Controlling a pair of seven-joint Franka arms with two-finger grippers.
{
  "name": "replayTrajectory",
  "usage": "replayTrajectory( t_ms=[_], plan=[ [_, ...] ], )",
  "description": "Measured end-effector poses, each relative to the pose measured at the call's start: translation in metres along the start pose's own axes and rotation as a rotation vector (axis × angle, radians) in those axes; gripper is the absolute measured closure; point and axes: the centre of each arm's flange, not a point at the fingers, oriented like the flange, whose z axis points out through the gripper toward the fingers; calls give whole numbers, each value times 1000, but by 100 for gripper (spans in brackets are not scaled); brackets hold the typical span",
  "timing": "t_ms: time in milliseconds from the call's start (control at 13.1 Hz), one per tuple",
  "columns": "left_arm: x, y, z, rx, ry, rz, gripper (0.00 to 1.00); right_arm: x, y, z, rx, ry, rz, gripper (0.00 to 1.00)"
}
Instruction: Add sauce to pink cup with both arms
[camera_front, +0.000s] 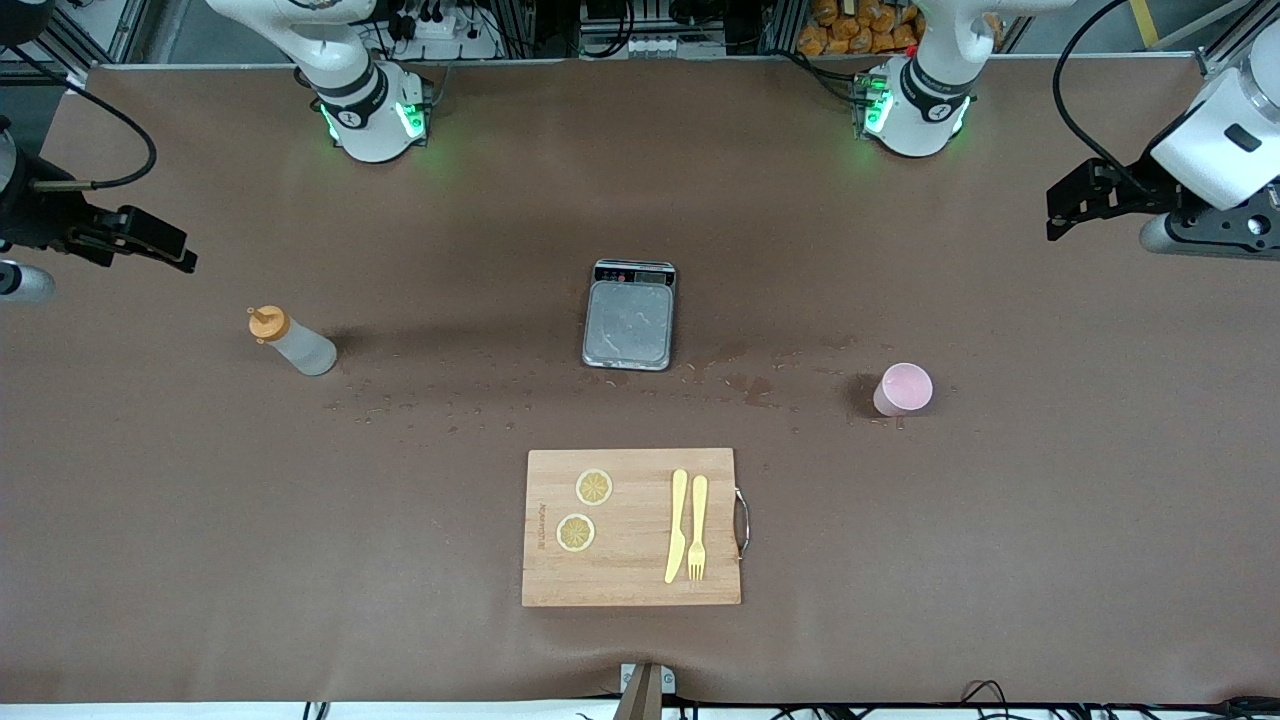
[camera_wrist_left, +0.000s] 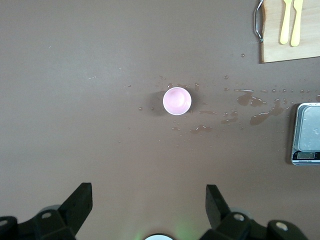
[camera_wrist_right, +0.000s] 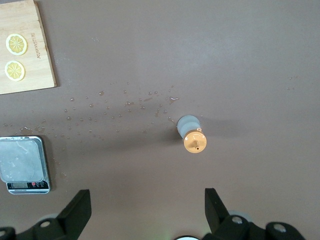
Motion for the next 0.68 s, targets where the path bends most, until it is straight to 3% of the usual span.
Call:
replayTrajectory(
  t_ms=[685],
  plan=[
    [-3, -1, 2, 1, -23, -1, 0, 0, 0, 0, 0, 3, 0, 0]
  ],
)
